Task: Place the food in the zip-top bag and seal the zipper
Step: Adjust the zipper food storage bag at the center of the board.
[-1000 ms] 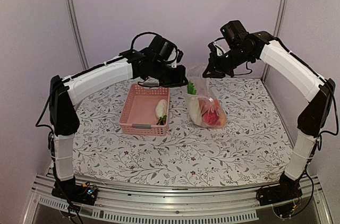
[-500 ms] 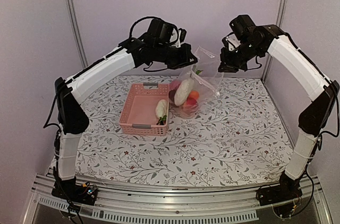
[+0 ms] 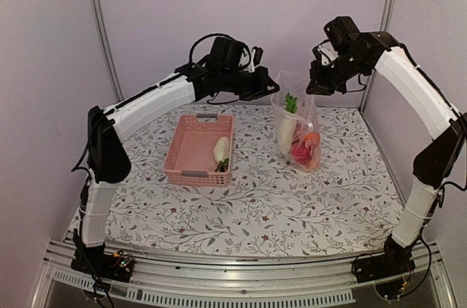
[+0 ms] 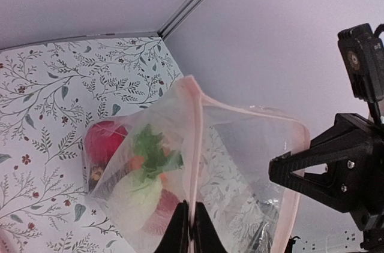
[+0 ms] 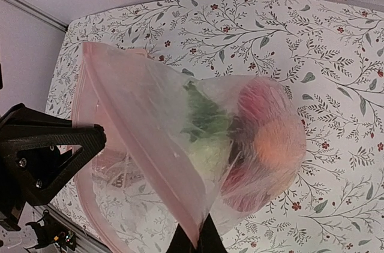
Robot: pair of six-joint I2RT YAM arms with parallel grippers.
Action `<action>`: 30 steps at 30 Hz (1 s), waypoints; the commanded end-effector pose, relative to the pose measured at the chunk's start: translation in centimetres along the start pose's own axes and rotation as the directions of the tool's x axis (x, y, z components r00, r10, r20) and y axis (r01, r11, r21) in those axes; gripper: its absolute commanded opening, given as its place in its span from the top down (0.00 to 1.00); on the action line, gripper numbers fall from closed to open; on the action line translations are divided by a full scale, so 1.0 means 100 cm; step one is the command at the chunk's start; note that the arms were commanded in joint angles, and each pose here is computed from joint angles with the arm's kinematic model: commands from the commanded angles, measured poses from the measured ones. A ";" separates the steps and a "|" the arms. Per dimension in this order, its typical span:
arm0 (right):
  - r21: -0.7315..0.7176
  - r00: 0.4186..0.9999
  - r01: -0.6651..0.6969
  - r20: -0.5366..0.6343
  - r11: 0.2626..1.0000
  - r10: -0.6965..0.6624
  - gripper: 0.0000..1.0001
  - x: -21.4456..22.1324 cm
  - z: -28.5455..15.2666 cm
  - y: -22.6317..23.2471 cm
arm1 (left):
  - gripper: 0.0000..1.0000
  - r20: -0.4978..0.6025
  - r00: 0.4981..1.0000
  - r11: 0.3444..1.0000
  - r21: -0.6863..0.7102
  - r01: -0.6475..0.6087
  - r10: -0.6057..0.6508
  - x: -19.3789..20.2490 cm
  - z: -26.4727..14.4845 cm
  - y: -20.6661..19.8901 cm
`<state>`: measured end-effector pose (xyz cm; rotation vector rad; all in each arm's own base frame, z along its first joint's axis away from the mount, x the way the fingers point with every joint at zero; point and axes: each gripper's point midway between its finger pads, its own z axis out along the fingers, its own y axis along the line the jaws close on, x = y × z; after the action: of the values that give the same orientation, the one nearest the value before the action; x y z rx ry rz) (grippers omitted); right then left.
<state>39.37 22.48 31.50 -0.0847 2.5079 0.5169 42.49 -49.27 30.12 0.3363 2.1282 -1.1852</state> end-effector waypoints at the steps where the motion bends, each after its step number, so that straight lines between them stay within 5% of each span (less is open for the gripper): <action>1: -0.052 1.000 0.020 0.000 0.998 -0.020 1.00 0.005 -0.004 0.010 | 0.94 0.052 0.998 0.999 0.028 -0.028 0.026 -0.014 -0.020 -0.011; 6: -0.087 0.999 0.028 -0.026 0.996 -0.030 1.00 0.015 0.006 0.019 | 0.75 0.018 0.999 0.999 -0.017 -0.028 0.028 -0.006 -0.024 -0.001; 9: -0.110 0.999 0.031 -0.027 0.993 -0.034 1.00 0.015 0.010 0.025 | 0.51 0.008 0.998 0.996 -0.063 -0.057 0.058 -0.007 -0.036 0.003; 11: -0.119 0.999 0.029 -0.027 0.992 -0.032 1.00 0.014 0.012 0.027 | 0.44 0.017 0.995 0.990 -0.102 -0.095 0.098 -0.011 -0.051 0.006; 21: -0.151 0.999 0.032 -0.030 0.988 -0.037 1.00 0.013 0.018 0.034 | 0.30 0.142 0.983 0.948 -0.312 -0.067 0.116 -0.031 -0.159 0.063; 30: -0.167 0.998 0.034 -0.046 0.985 -0.042 1.00 0.014 0.027 0.037 | 0.33 -0.036 0.996 0.834 -0.549 0.049 -0.082 0.036 -0.184 0.163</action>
<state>38.61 26.07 30.16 -0.1834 2.5122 0.6875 41.79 -27.18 31.34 0.0590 2.1887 -0.6856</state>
